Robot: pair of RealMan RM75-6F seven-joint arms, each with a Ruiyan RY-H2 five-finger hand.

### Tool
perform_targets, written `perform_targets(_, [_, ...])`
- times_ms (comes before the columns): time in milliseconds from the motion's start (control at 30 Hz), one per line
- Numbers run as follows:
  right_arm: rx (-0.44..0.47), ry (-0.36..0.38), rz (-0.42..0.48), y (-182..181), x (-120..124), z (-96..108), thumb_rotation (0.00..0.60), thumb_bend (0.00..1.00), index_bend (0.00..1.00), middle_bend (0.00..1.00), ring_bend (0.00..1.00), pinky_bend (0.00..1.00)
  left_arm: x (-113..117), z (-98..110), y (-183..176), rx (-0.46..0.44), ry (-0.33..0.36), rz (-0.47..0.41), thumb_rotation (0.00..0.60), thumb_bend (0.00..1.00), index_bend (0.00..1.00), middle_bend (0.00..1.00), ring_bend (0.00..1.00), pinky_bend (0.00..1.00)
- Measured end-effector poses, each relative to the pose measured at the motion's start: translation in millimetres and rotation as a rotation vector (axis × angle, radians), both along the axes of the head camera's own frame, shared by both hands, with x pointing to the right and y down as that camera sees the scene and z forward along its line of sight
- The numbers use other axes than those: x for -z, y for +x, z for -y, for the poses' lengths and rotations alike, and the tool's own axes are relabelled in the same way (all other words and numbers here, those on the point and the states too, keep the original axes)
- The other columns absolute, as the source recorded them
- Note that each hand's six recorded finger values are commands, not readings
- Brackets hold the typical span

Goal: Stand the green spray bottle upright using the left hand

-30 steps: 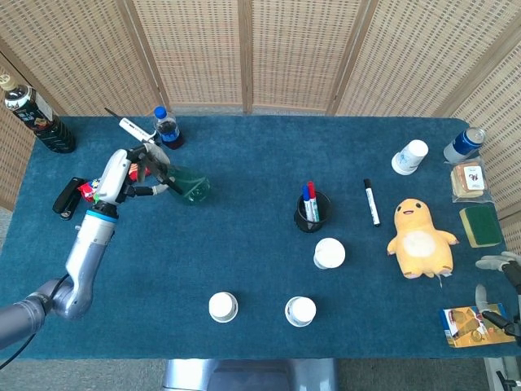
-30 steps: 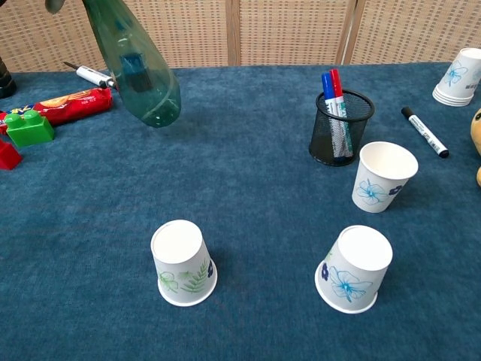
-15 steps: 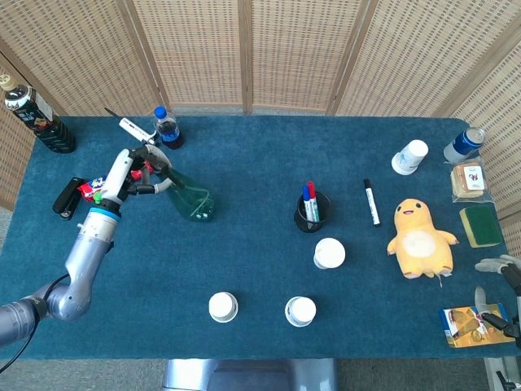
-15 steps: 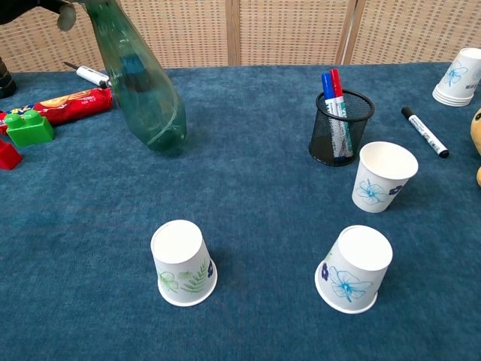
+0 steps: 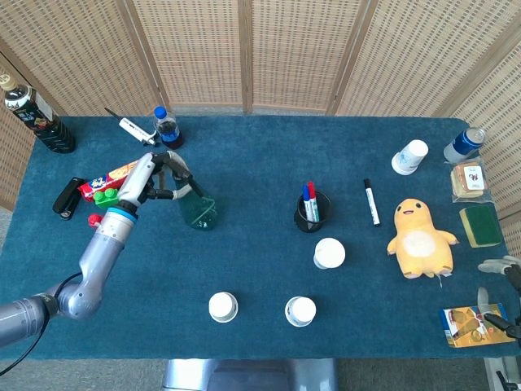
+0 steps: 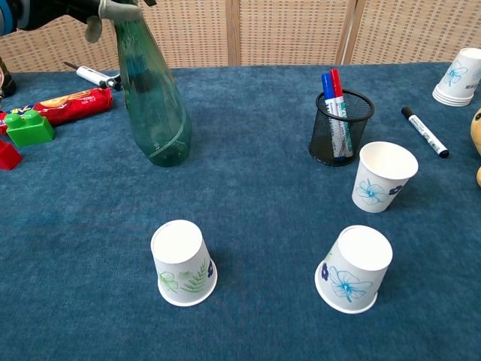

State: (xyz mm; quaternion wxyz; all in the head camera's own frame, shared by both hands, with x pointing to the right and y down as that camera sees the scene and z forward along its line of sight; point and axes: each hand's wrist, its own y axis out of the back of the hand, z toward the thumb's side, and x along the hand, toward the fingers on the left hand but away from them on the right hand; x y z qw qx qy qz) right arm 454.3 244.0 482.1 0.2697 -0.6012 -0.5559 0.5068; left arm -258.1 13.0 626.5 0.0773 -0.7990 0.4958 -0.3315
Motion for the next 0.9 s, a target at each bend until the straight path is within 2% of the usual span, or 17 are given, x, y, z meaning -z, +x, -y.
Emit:
perform_targets(133, [-0.002,0.005,-0.001,1.5,2.0,-1.0,0.6,0.5,0.37,0.36,0.2,0.3,-1.6,-3.2,3.0,-0.017,-0.004,0.003,0.6,0.34,0.66,0.57,0.51,0.71])
perform_targets(267, [-0.002,0.008,0.0,1.7,2.8,-1.1,0.6,0.5,0.37,0.36,0.2,0.3,-0.6,-5.2,4.2,-0.039,0.004,0.009,0.6,0.34,0.58,0.51,0.46,0.67])
perform_targets(467, [-0.002,0.013,0.002,1.8,4.0,-0.9,0.6,0.5,0.37,0.36,0.2,0.3,2.1,-7.6,3.9,-0.063,0.019,0.011,0.6,0.34,0.44,0.39,0.32,0.53])
perform_targets(567, [-0.001,0.014,0.002,1.8,4.6,-0.8,0.6,0.5,0.37,0.36,0.2,0.3,2.7,-9.2,3.8,-0.076,0.022,0.012,0.6,0.34,0.36,0.3,0.22,0.46])
perform_targets(733, [0.0,0.017,0.002,1.7,5.5,-0.4,0.6,0.5,0.37,0.36,0.2,0.3,4.7,-10.3,3.7,-0.084,0.038,0.003,0.6,0.34,0.26,0.17,0.09,0.25])
perform_targets(900, [0.0,0.018,0.003,1.4,5.9,-0.1,0.6,0.5,0.37,0.36,0.2,0.3,7.7,-9.8,3.1,-0.085,0.061,-0.004,0.6,0.34,0.19,0.1,0.03,0.22])
